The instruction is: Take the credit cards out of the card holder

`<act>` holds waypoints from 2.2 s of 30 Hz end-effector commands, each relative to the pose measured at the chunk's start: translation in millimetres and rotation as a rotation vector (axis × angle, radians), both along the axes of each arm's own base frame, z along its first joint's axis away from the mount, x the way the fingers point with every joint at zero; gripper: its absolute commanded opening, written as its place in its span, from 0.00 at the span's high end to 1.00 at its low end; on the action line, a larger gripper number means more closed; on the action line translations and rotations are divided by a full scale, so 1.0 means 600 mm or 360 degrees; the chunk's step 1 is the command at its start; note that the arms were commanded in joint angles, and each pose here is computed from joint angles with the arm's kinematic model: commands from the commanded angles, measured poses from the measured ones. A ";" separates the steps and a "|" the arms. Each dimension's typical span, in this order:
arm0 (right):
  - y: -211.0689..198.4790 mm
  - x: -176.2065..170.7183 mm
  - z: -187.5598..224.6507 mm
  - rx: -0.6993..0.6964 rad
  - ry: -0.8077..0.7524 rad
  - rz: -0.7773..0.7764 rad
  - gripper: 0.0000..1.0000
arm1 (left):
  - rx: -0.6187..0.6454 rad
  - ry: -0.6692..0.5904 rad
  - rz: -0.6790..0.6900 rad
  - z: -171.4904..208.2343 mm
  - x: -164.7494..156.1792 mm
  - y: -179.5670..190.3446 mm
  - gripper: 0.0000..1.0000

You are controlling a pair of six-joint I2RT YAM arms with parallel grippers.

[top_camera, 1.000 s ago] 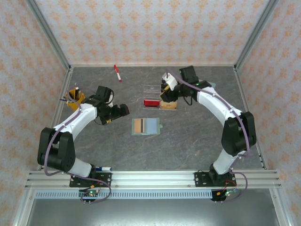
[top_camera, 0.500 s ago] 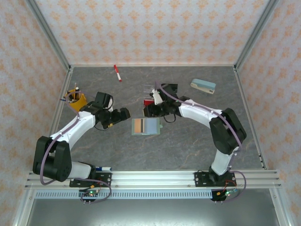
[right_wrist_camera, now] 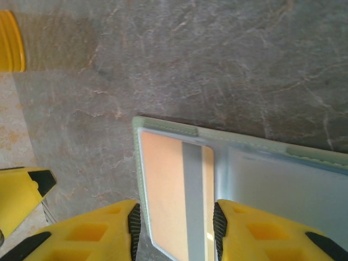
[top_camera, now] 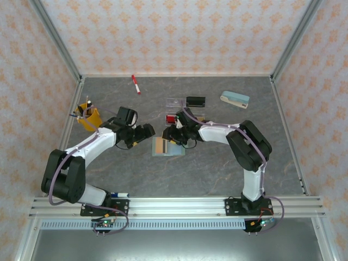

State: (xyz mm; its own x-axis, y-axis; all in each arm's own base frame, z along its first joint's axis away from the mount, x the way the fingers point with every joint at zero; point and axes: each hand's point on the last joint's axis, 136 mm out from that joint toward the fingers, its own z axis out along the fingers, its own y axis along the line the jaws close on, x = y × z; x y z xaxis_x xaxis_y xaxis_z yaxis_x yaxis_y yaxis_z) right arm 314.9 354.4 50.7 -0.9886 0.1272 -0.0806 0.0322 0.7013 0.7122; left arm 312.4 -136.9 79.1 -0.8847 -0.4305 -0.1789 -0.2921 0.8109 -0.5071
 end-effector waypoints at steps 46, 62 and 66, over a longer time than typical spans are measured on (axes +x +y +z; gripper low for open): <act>0.029 -0.025 -0.010 0.0148 0.0086 0.0143 0.75 | 0.0086 0.0333 -0.0070 -0.139 -0.033 -0.037 0.91; 0.044 -0.037 0.033 0.0365 0.0052 0.0181 0.82 | 0.0139 0.0363 -0.0090 -0.159 -0.044 -0.027 0.95; 0.041 -0.032 0.042 0.0352 0.0013 0.0163 0.83 | 0.0148 0.0363 -0.0096 -0.160 -0.046 -0.025 0.96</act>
State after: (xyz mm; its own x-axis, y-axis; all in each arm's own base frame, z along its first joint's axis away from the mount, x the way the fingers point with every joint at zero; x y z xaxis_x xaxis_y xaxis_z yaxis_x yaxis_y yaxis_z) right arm 307.7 358.2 39.5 -0.9936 0.1119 -0.0160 0.0571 0.6191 0.7833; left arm 309.6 -171.2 19.7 -0.9248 -0.3761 -0.0573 -0.3036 0.8203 -0.4847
